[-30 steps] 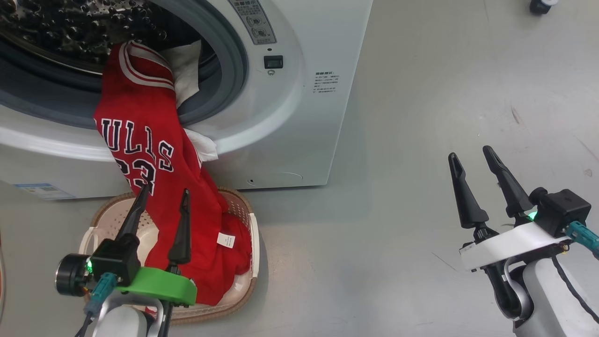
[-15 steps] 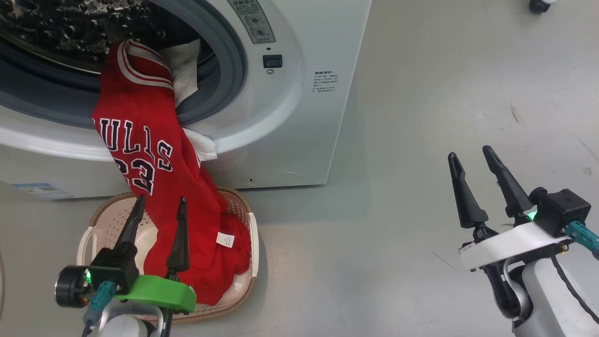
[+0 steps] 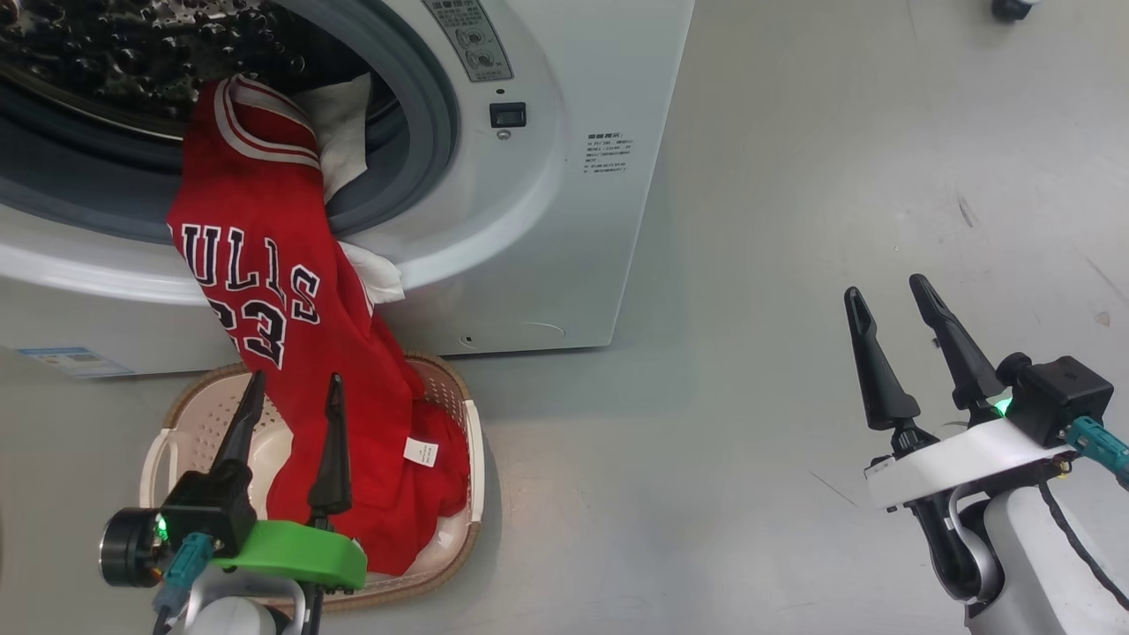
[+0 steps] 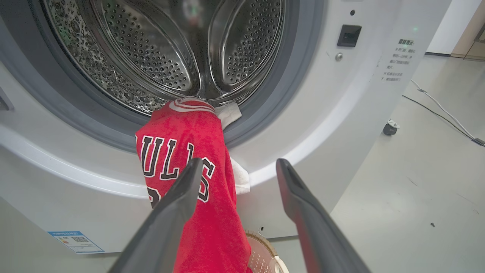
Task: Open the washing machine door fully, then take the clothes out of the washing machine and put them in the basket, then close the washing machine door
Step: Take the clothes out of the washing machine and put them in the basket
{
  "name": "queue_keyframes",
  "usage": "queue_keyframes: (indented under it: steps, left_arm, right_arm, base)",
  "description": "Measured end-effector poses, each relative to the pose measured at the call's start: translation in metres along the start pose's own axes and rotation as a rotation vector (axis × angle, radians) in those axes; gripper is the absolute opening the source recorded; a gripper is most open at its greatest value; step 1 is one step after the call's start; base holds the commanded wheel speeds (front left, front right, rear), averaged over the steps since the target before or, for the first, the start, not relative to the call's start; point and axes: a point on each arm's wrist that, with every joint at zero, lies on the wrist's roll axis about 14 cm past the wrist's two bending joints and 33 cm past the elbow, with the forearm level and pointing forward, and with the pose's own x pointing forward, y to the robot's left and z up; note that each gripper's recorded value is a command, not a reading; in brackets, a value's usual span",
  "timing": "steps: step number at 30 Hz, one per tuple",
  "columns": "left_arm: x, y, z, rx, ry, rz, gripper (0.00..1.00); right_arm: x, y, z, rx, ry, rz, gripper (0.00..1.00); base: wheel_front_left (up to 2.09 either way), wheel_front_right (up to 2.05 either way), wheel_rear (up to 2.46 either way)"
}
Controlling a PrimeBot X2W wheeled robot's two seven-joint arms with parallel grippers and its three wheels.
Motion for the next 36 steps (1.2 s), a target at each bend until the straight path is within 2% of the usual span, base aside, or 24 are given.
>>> queue_keyframes:
  steps: [6, 17, 23, 30, 36]
  left_arm:
    - [0.001, -0.001, -0.008, 0.001, 0.023, 0.003, 1.0]
    - [0.004, 0.001, -0.049, -0.017, 0.159, 0.024, 1.0]
    - [0.024, 0.0, -0.056, -0.018, 0.191, 0.025, 1.0]
    - [0.045, 0.001, -0.068, -0.099, 0.25, 0.051, 1.0]
    - [0.064, -0.004, -0.076, -0.105, 0.29, 0.044, 1.0]
  right_arm:
    - [-0.001, 0.0, -0.003, 0.002, 0.007, -0.001, 1.0]
    - [-0.004, -0.01, -0.01, 0.002, 0.031, -0.03, 1.0]
    - [-0.004, -0.016, -0.013, 0.002, 0.039, -0.046, 1.0]
    - [-0.006, -0.025, -0.015, 0.007, 0.045, -0.078, 1.0]
    - [-0.006, -0.032, -0.015, 0.001, 0.048, -0.097, 1.0]
  base:
    - [0.0, 0.0, 0.0]
    - [0.0, 0.0, 0.0]
    - [0.0, 0.0, 0.0]
    - [0.0, 0.0, 0.0]
    - [0.0, 0.0, 0.0]
